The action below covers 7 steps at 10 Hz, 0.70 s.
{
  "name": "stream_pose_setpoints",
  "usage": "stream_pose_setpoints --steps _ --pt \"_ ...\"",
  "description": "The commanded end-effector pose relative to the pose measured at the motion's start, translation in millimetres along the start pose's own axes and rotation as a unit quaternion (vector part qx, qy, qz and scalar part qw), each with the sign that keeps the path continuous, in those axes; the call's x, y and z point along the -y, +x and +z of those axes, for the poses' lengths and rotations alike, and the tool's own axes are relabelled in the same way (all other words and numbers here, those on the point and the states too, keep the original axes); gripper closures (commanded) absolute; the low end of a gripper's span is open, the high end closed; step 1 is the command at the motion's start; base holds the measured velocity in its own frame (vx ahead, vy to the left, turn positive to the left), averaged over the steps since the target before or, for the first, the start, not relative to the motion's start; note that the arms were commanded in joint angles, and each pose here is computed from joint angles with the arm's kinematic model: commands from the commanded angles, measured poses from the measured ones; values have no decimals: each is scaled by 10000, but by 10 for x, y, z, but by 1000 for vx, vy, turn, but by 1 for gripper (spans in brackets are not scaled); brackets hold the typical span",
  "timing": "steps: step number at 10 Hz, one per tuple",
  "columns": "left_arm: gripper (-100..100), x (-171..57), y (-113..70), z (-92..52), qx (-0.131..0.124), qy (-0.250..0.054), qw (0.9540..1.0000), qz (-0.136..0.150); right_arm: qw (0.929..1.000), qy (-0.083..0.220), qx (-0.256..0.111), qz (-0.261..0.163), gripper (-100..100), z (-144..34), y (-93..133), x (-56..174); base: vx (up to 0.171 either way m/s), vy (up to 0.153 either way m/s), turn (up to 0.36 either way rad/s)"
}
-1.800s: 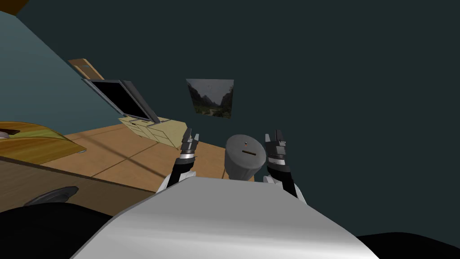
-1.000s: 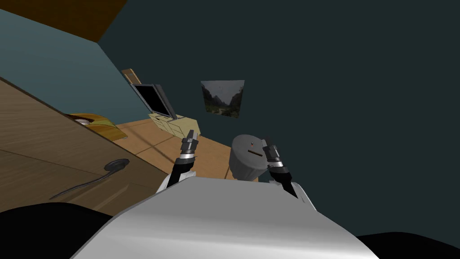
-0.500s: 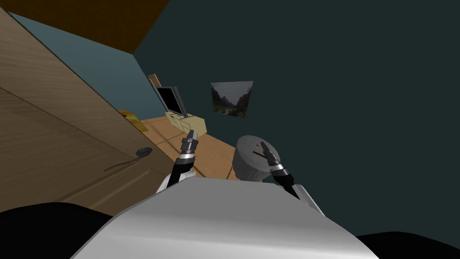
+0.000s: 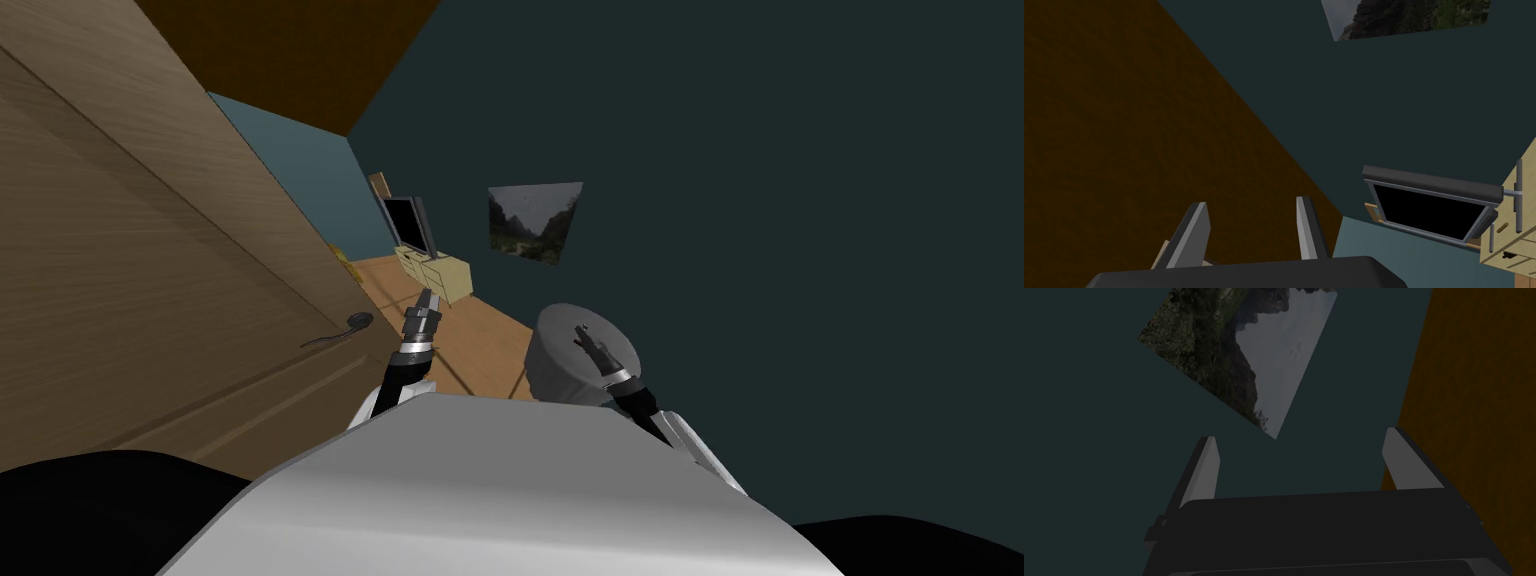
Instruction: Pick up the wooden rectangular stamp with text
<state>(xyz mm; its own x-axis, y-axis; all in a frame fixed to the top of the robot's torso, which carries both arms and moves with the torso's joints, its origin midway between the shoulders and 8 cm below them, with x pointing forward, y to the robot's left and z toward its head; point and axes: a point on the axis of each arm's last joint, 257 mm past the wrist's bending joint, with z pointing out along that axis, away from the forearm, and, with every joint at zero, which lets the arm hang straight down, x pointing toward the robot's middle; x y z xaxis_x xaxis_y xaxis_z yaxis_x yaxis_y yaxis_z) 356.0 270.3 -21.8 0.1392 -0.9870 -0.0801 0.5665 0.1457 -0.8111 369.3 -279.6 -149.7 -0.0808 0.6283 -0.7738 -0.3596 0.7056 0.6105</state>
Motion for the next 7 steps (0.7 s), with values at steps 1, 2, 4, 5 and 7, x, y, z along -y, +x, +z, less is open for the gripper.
stream_pose_setpoints --steps 1,2,4,5,7 --pt "0 0 0 0 0 0 10000 0 9996 125 -197 -185 -100 -73 95 140 -35 20 129" --pt "0 -1 -1 -1 0 -1 10000 1 9977 251 -462 -418 -100 -160 188 312 -23 29 179" --pt "0 -1 -1 -1 0 -1 10000 1 9942 369 -752 -674 -100 -260 287 484 -16 20 176" --pt "0 0 0 0 0 -1 10000 1 9934 440 -800 -690 -100 -291 322 551 -11 12 164" --pt "0 0 -1 -1 0 -1 10000 1 9875 600 -1123 -931 -100 -432 433 767 -7 9 196"
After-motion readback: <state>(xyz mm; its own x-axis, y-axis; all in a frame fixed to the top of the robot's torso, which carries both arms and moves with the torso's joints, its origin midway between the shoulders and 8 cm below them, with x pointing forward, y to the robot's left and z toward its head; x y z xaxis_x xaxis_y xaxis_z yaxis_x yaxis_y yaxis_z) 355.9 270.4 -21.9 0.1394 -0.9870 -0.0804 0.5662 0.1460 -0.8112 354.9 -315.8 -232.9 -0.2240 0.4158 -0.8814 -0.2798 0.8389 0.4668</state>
